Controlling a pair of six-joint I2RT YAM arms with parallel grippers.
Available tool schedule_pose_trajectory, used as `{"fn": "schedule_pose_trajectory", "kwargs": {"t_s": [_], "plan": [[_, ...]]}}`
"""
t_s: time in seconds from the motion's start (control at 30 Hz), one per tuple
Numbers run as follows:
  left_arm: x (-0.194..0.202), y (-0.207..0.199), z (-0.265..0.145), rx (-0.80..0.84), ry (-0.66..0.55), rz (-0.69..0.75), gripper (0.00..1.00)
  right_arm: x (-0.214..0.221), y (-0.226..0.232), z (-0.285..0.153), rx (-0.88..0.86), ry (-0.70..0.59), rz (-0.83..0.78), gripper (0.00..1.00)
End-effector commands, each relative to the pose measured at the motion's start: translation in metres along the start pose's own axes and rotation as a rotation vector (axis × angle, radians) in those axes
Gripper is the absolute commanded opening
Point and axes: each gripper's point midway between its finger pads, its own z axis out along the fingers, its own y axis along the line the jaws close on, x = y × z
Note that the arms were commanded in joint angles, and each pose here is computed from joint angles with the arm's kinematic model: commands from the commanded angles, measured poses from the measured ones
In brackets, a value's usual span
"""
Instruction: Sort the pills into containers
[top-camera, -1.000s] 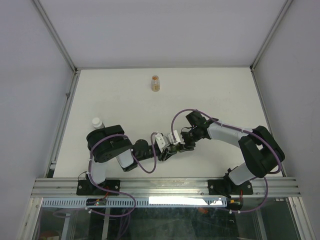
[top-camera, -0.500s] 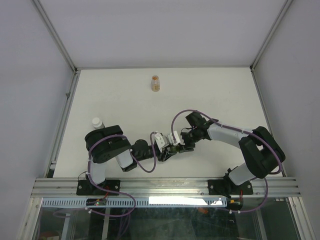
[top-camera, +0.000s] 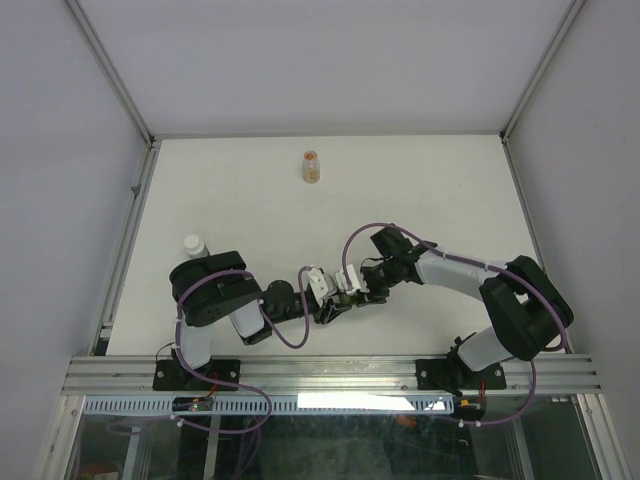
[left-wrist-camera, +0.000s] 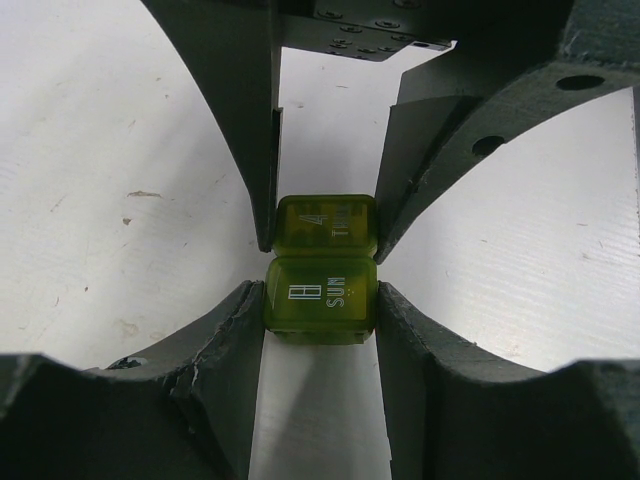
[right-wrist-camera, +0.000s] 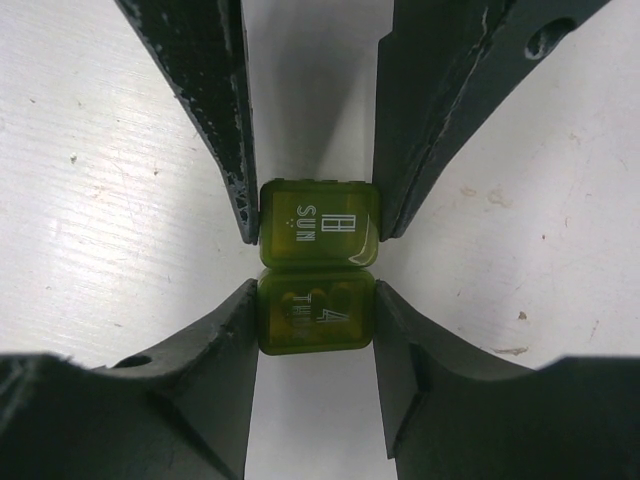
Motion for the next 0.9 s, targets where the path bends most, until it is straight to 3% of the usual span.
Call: {"fn": "schedule_pose_trajectory", "kwargs": {"t_s": [0.0,0.17,0.47,0.7,0.87], "plan": [[-0.0404,-0.0055,0.0017,0.027,-0.151,0.013,0.29,-0.0014,-0.0129,-0.0057,0.062,0.019,-0.056,0.1],[-0.0384,-0.0028,0.0024,0.009,-0.146,0.005,0.44,-0.0024,-0.0131,-0.0062,0.064,0.017,-0.054,0.09],[-0.0355,-0.0007,0.0023,-0.002,-0.141,0.007,0.57,-0.0028,-0.0128,-0.0062,0.062,0.015,-0.051,0.09],[-0.0317,-0.0001,0.0024,-0.005,-0.131,0.011,0.54,-0.0039,-0.0128,-0.0064,0.06,0.011,-0.05,0.09],[-0.0307,0.0021,0.0035,-0.015,-0.125,0.011,0.41,-0.0045,-0.011,-0.0062,0.054,0.007,-0.048,0.09]]}}
